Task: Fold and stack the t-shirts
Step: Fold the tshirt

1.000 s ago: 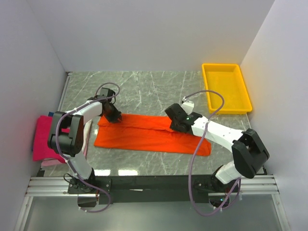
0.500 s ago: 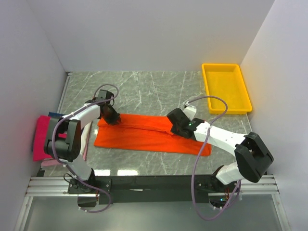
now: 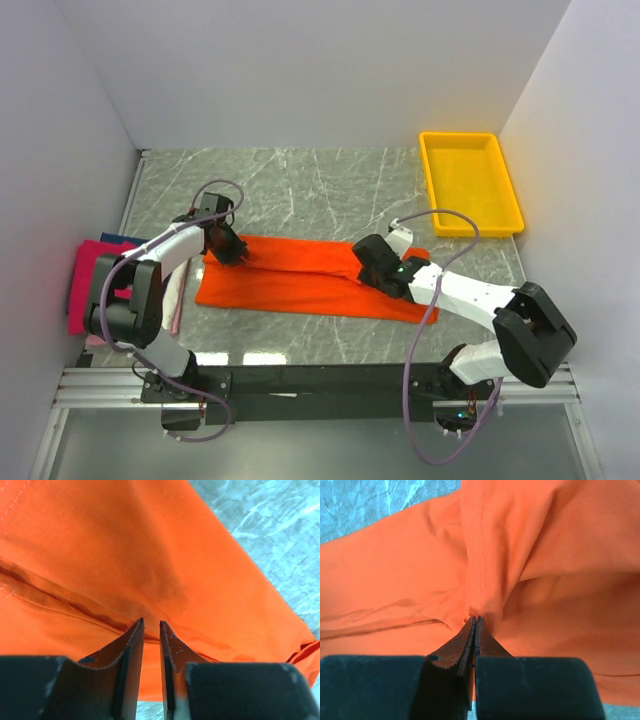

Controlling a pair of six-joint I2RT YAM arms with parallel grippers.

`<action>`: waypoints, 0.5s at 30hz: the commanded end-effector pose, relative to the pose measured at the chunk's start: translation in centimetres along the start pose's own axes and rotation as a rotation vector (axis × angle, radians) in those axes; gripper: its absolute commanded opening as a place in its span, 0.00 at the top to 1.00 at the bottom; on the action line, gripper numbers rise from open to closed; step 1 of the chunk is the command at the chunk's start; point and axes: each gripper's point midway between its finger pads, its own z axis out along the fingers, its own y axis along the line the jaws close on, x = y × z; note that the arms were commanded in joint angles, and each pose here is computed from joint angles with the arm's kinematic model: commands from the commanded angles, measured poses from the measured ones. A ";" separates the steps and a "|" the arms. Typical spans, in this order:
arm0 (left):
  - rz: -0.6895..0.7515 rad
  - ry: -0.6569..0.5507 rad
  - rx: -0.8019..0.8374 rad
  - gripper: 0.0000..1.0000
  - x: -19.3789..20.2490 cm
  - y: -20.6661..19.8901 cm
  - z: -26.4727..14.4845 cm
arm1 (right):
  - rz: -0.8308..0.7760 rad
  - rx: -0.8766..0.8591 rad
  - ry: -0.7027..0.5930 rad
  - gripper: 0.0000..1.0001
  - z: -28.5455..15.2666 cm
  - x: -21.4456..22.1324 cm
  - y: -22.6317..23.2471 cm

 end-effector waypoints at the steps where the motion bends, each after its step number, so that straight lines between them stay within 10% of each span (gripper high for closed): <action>1: 0.013 -0.027 0.037 0.75 -0.4 -0.5 -1.1 | 0.056 -0.060 -0.059 1.00 -0.7 -1.0 0.9; 15: -0.115 -0.126 -0.031 0.75 -3.7 1.4 -0.7 | 0.061 -0.088 -0.054 1.00 -0.2 0.7 0.1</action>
